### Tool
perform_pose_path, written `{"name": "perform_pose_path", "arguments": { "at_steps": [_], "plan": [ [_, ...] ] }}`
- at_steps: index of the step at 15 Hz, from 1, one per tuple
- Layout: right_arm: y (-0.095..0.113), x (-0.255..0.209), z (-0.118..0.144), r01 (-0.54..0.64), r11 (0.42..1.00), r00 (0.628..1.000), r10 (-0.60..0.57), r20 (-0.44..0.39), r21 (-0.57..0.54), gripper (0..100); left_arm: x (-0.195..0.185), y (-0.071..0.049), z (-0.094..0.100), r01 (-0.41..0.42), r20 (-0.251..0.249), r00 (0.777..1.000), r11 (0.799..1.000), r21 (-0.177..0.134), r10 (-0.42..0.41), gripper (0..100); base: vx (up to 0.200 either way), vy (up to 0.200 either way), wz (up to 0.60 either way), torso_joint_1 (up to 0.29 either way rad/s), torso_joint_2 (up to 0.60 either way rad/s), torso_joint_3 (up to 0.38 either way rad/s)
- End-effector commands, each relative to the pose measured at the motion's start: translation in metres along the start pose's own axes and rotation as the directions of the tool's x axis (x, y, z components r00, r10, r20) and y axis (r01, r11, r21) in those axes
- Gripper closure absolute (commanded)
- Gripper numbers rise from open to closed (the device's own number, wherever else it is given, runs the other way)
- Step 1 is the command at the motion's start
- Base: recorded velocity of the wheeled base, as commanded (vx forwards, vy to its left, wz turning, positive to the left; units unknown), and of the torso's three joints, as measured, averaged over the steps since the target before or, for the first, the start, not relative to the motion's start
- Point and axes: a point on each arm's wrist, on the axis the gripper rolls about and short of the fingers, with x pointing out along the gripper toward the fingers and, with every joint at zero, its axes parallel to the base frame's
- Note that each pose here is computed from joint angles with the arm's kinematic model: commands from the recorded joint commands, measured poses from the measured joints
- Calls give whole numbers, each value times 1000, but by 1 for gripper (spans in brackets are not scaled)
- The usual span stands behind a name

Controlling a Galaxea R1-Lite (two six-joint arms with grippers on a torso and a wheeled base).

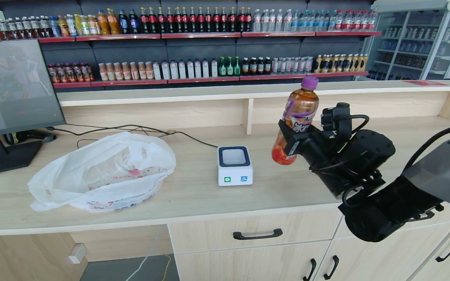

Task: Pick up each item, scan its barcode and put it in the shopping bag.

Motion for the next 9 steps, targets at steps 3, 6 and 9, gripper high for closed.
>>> {"name": "perform_pose_path", "arguments": {
  "at_steps": [3,6,9],
  "plan": [
    [27,-37,46,-88,996,995,88,41,-18,100,0,0,0,0,0,1000,1000,0,0,0,0,0,0,0,0,0],
    [38,-48,53,-127,990,991,130,42,-59,100,0,0,0,0,0,1000,1000,0,0,0,0,0,0,0,0,0],
    [57,-73,62,-202,970,978,207,27,-137,100,0,0,0,0,0,1000,1000,0,0,0,0,0,0,0,0,0]
  ]
}}
